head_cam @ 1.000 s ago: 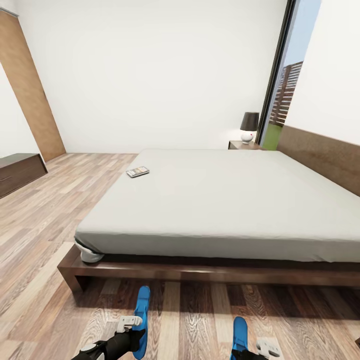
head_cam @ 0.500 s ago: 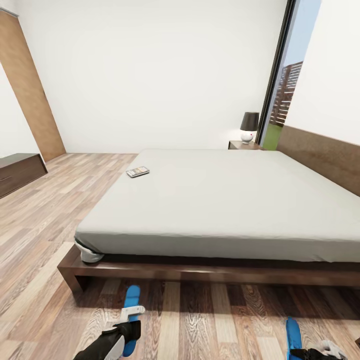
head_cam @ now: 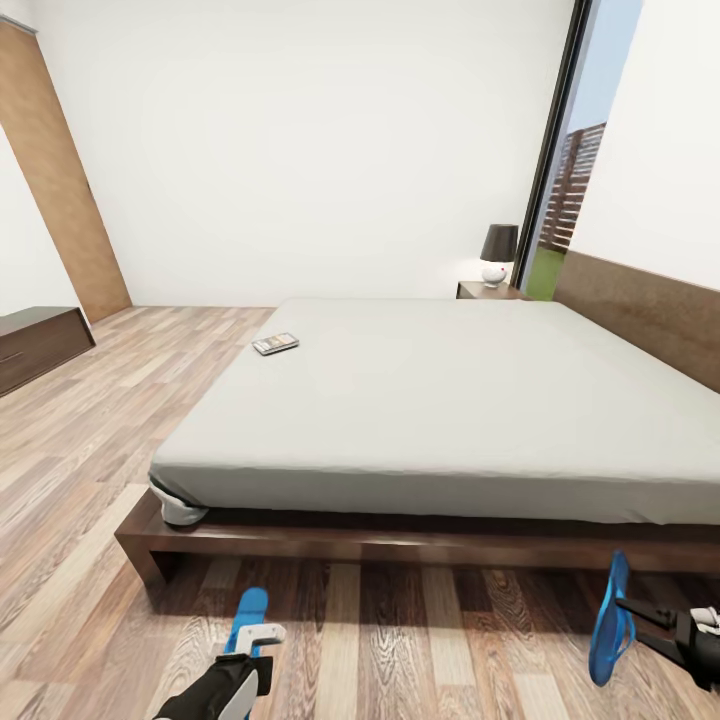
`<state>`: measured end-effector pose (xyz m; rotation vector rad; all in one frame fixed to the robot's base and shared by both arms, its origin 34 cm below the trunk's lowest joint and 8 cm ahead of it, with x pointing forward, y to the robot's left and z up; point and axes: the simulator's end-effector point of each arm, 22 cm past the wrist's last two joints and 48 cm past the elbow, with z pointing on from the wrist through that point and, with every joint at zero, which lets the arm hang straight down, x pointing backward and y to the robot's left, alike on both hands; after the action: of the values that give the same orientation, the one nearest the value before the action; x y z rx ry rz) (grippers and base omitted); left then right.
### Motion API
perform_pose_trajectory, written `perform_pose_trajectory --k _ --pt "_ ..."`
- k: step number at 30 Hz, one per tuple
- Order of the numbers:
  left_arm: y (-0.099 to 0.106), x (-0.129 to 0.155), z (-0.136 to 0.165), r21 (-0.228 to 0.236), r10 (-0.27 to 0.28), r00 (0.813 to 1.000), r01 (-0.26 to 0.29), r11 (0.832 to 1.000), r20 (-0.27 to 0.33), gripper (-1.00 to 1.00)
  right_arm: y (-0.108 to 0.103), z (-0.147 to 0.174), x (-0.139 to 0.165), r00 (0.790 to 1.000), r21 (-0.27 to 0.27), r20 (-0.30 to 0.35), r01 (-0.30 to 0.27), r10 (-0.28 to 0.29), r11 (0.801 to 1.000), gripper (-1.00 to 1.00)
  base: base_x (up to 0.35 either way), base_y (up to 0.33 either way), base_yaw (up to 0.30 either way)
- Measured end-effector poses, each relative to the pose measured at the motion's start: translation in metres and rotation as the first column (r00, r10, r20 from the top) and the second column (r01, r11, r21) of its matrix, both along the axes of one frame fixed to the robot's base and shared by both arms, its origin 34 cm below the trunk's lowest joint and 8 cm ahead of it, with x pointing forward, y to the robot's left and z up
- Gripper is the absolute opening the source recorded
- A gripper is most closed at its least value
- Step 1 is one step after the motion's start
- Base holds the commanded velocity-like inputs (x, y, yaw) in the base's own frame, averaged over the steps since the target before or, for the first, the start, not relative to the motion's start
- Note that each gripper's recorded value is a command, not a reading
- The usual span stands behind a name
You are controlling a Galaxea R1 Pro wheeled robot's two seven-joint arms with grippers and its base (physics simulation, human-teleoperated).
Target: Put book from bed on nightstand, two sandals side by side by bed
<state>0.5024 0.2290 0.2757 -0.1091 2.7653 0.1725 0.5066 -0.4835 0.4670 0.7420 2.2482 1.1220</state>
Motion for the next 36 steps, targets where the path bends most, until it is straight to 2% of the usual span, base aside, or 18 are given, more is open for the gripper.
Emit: perform_pose_trajectory --k 2,4,9,17,36 --pt "-0.001 0.002 0.002 0.003 0.0 1.0 0.0 1.0 0.001 -1.0 0.001 0.002 -0.001 1.0 0.028 -0.023 0.008 -0.007 1.0 -1.0 0.0 0.0 0.0" --pt "-0.003 0.013 0.01 0.004 -0.008 1.0 0.008 1.0 -0.007 -1.0 -0.006 0.005 -0.003 1.0 0.026 -0.028 0.015 -0.014 1.0 -1.0 0.0 0.0 0.0" --pt "-0.001 0.043 0.038 0.003 -0.036 0.996 0.036 0.999 -0.078 -1.0 -0.009 0.007 -0.003 0.999 0.024 -0.032 0.017 -0.017 1.0 -1.0 0.0 0.0 0.0" --pt "0.001 0.049 0.044 0.002 -0.039 0.996 0.039 0.999 -0.086 -1.0 -0.009 0.007 -0.003 0.999 0.024 -0.032 0.017 -0.016 1.0 -1.0 0.0 0.0 0.0" --pt "0.001 0.039 0.007 0.003 -0.038 0.996 0.038 0.999 -0.085 -1.0 -0.009 -0.033 -0.014 0.999 0.022 -0.035 0.017 -0.016 1.0 -1.0 0.0 0.0 0.0"
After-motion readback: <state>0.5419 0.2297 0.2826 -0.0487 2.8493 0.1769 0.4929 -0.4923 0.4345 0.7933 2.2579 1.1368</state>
